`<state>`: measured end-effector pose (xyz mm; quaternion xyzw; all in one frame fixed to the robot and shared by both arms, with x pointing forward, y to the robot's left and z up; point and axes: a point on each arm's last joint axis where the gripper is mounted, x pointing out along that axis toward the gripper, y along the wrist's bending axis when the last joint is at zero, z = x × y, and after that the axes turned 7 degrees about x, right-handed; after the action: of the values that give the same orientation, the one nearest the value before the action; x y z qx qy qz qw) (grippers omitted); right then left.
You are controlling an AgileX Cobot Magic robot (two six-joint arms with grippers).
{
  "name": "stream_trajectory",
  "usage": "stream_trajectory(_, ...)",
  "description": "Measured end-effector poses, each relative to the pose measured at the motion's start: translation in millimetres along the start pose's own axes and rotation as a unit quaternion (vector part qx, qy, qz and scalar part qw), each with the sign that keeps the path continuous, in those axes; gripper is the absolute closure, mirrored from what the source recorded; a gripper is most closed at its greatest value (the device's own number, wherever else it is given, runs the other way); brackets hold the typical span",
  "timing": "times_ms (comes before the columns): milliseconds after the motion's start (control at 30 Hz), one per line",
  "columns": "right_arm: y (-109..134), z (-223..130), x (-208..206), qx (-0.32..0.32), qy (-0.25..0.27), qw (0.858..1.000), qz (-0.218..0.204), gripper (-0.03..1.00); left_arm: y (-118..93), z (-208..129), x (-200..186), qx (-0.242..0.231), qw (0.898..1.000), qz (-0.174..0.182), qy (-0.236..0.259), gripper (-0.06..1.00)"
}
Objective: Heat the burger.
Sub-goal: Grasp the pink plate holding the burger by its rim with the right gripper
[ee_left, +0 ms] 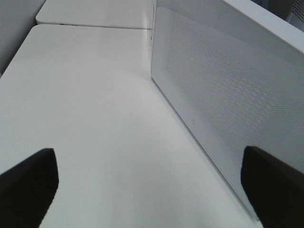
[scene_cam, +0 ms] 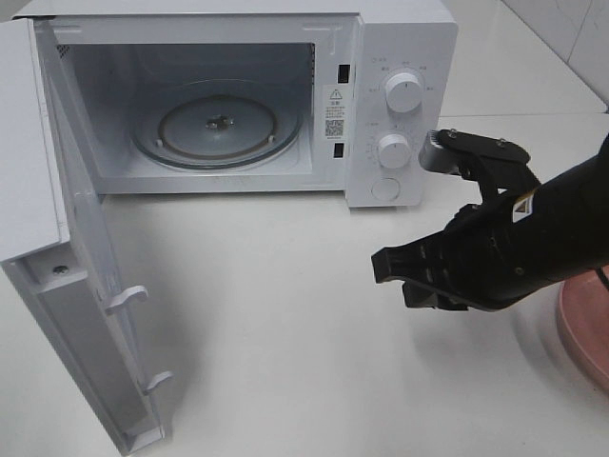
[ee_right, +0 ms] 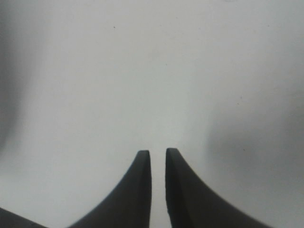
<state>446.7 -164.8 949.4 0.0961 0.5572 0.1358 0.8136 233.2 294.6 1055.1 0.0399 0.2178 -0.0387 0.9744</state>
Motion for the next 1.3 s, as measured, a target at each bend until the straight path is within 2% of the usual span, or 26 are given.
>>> stream_trajectory(100,-3.3,-4.6,-12.9,-0.024,0.015,0.999,-0.02,0.86,0.0,0.0,0.0,0.0,1.0,0.0,0.0,-0.04)
stream_trajectory(333,-7.9,-12.7,-28.7,-0.024,0.042,0.998,-0.045,0.82,0.0,0.0,0.0,0.0,1.0,0.0,0.0,-0.04)
stream_trajectory(433,-10.3,-17.9,-35.5,-0.023,0.063,0.996,-0.058,0.77,0.0,0.0,0.0,0.0,1.0,0.0,0.0,-0.04)
stream_trajectory(500,-13.1,-23.9,-40.1,-0.026,0.091,0.993,-0.072,0.69,0.0,0.0,0.0,0.0,1.0,0.0,0.0,-0.04)
stream_trajectory(533,-13.1,-23.9,-40.1,-0.026,0.091,0.993,-0.072,0.69,0.0,0.0,0.0,0.0,1.0,0.0,0.0,-0.04)
stream_trajectory(567,-15.0,-27.6,-43.8,-0.029,0.108,0.99,-0.081,0.62,0.0,0.0,0.0,0.0,1.0,0.0,0.0,-0.04)
stream_trajectory(600,-15.0,-27.6,-43.8,-0.029,0.108,0.99,-0.081,0.62,0.0,0.0,0.0,0.0,1.0,0.0,0.0,-0.04)
stream_trajectory(667,-17.5,-32.1,-50.9,-0.035,0.124,0.987,-0.093,0.51,0.0,0.0,0.0,0.0,1.0,0.0,0.0,-0.04)
stream_trajectory(700,-17.5,-32.1,-50.9,-0.035,0.124,0.987,-0.093,0.51,0.0,0.0,0.0,0.0,1.0,0.0,0.0,-0.04)
stream_trajectory(767,-20.0,-34.8,-59.3,-0.043,0.126,0.986,-0.104,0.38,0.0,0.0,0.0,0.0,1.0,0.0,0.0,-0.04)
stream_trajectory(800,-20.0,-34.8,-59.3,-0.043,0.126,0.986,-0.104,0.38,0.0,0.0,0.0,0.0,1.0,0.0,0.0,-0.04)
stream_trajectory(867,-23.1,-36.1,-69.1,-0.047,0.115,0.985,-0.117,0.24,0.0,0.0,0.0,0.0,1.0,0.0,0.0,-0.04)
stream_trajectory(900,-23.1,-36.1,-69.1,-0.047,0.115,0.985,-0.117,0.24,0.0,0.0,0.0,0.0,1.0,0.0,0.0,-0.04)
stream_trajectory(933,-25.5,-37.3,-76.2,-0.05,0.107,0.985,-0.127,0.17,0.0,0.0,0.0,0.0,1.0,0.0,0.0,-0.04)
stream_trajectory(967,-25.5,-37.3,-76.2,-0.05,0.107,0.985,-0.127,0.17,0.0,0.0,0.0,0.0,1.0,0.0,0.0,-0.04)
stream_trajectory(1000,-27.7,-38.4,-82.1,-0.057,0.1,0.984,-0.136,0.13,0.0,0.0,0.0,0.0,1.0,0.0,0.0,-0.04)
stream_trajectory(1300,-37.0,-39.1,-99.4,-0.093,0.069,0.978,-0.175,0.12,0.0,0.0,0.0,0.0,1.0,0.0,0.0,-0.04)
